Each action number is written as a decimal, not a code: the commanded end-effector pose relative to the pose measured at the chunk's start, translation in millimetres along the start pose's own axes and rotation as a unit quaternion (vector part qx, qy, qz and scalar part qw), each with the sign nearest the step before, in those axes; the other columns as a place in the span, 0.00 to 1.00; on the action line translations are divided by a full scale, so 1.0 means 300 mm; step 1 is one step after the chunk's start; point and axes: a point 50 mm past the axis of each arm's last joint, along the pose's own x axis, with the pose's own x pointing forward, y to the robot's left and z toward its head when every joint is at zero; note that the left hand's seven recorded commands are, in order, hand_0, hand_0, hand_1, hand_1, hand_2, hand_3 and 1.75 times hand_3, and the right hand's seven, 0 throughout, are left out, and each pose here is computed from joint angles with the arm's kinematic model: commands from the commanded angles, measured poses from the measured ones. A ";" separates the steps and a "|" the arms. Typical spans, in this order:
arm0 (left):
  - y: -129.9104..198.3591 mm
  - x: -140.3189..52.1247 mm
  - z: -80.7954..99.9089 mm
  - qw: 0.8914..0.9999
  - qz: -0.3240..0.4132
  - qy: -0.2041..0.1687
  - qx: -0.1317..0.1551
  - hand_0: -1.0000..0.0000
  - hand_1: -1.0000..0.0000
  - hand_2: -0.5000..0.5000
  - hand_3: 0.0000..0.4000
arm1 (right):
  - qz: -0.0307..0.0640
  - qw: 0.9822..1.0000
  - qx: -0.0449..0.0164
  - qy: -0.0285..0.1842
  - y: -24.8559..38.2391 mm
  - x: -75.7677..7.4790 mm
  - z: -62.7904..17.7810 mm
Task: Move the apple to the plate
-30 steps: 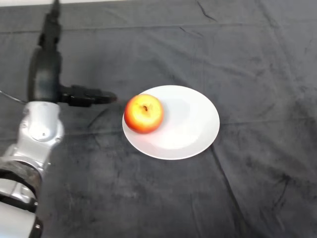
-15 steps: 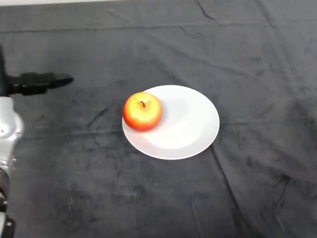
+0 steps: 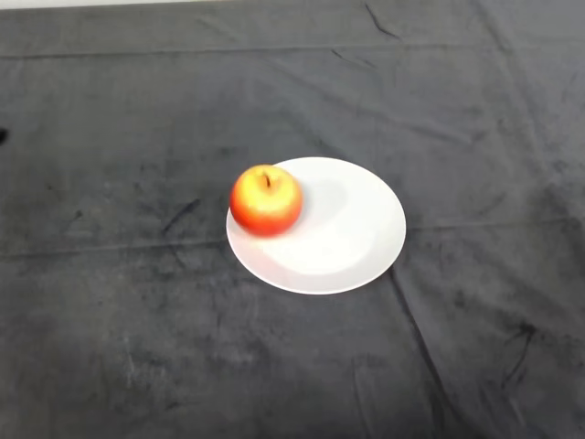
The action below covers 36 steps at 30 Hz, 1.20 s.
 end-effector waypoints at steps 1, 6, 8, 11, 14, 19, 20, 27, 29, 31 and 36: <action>0.106 0.049 0.049 0.998 0.032 -0.045 0.015 1.00 1.00 0.50 0.00 | -0.010 1.000 -0.008 0.011 -0.026 -0.007 -0.026; 0.194 0.063 0.060 0.995 0.077 -0.054 0.020 1.00 1.00 0.50 0.00 | -0.010 1.000 -0.008 0.011 -0.027 -0.007 -0.026; 0.231 0.068 0.066 0.994 0.095 -0.058 0.022 1.00 1.00 0.50 0.00 | -0.010 1.000 -0.008 0.011 -0.027 -0.007 -0.026; 0.289 0.073 0.076 0.990 0.121 -0.064 0.024 1.00 1.00 0.50 0.00 | -0.010 1.000 -0.008 0.011 -0.027 -0.007 -0.026; 0.348 0.074 0.085 0.986 0.147 -0.070 0.027 1.00 1.00 0.50 0.00 | -0.010 1.000 -0.008 0.011 -0.027 -0.007 -0.026; 0.448 0.068 0.099 0.978 0.190 -0.079 0.033 1.00 1.00 0.50 0.00 | -0.010 1.000 -0.008 0.011 -0.027 -0.007 -0.026; 0.465 0.065 0.100 0.977 0.197 -0.080 0.034 1.00 1.00 0.50 0.00 | -0.010 1.000 -0.008 0.011 -0.027 -0.007 -0.026; 0.562 0.045 0.104 0.963 0.252 -0.083 0.037 1.00 1.00 0.50 0.00 | -0.010 1.000 -0.008 0.011 -0.027 -0.007 -0.026; 0.573 0.041 0.102 0.960 0.265 -0.081 0.036 1.00 1.00 0.50 0.00 | -0.010 1.000 -0.008 0.011 -0.027 -0.007 -0.026; 0.579 0.039 0.099 0.957 0.276 -0.079 0.034 1.00 1.00 0.50 0.00 | -0.010 1.000 -0.008 0.012 -0.027 -0.007 -0.026; 0.581 0.038 0.093 0.952 0.295 -0.072 0.027 1.00 1.00 0.50 0.00 | -0.010 1.000 -0.008 0.012 -0.027 -0.007 -0.026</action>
